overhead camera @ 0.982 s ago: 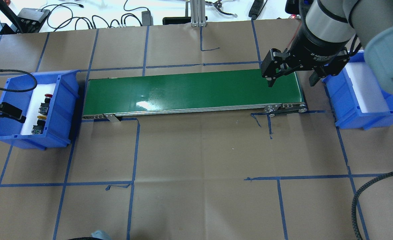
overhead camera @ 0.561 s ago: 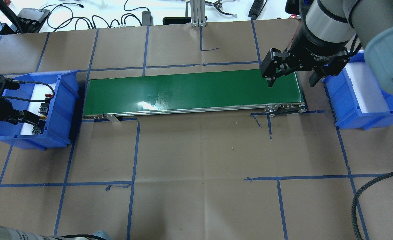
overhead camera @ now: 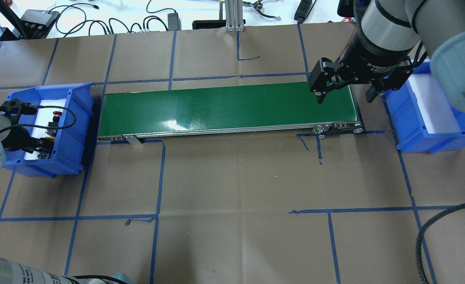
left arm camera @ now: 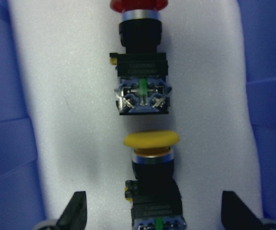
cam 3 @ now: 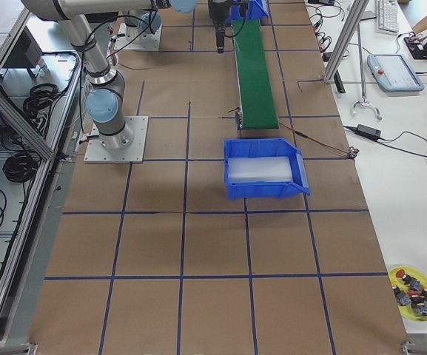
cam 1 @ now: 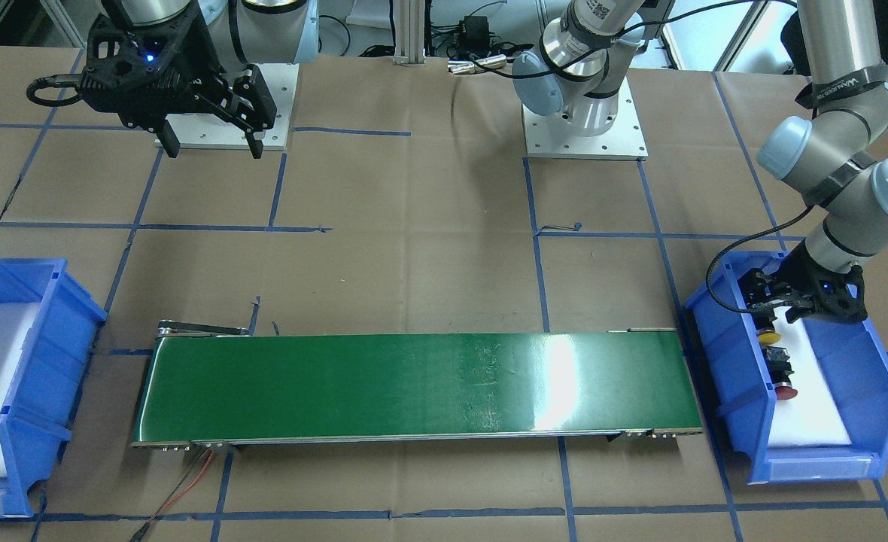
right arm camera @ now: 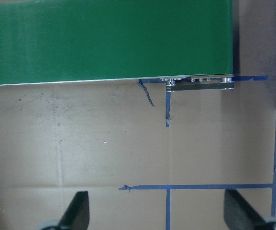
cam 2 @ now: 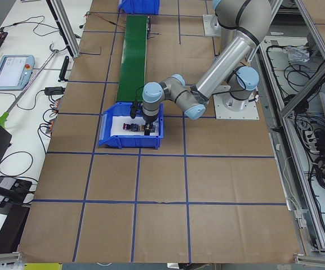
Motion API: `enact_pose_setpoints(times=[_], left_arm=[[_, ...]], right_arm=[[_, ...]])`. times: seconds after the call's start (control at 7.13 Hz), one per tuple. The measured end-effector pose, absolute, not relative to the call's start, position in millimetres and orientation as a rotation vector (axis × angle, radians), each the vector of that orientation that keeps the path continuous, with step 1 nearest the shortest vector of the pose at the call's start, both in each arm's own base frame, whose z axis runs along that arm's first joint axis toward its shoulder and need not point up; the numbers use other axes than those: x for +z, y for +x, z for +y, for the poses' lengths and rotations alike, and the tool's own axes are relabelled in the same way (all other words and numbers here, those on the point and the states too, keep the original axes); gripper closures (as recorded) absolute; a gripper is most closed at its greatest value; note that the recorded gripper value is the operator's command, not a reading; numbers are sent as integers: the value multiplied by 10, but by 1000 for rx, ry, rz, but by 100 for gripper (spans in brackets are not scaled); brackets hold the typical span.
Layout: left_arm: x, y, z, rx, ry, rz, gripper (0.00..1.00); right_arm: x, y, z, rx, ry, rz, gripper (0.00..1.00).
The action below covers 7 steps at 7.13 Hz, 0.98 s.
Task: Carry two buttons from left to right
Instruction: 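Lift the yellow button and carry it with the left gripper onto the belt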
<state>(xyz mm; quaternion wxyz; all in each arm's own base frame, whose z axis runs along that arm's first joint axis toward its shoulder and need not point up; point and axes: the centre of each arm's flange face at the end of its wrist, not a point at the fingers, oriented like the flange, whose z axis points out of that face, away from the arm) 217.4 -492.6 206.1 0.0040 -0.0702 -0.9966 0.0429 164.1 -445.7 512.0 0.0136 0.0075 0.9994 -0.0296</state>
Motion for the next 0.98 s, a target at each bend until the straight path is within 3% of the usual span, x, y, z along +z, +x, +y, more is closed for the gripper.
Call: enact_pose_setpoints(times=[0.14, 0.28, 0.42, 0.56, 0.98], left_arm=[[2026, 2168, -4920, 134, -219, -3122, 58], [2006, 2170, -4921, 132, -213, -3121, 80], [2007, 2179, -4926, 134, -192, -3123, 90], [2021, 2190, -4937, 140, -163, -3125, 94], [2372, 2307, -5073, 204, -111, -3158, 94]], right_arm=[[5120, 1641, -4456, -92, 23, 3113, 0], [5123, 1640, -4454, -93, 23, 3113, 0], [5137, 1640, -4454, -97, 23, 3113, 0], [5173, 1637, -4448, -105, 21, 3113, 0], [5265, 1622, -4430, -123, 21, 3116, 0]])
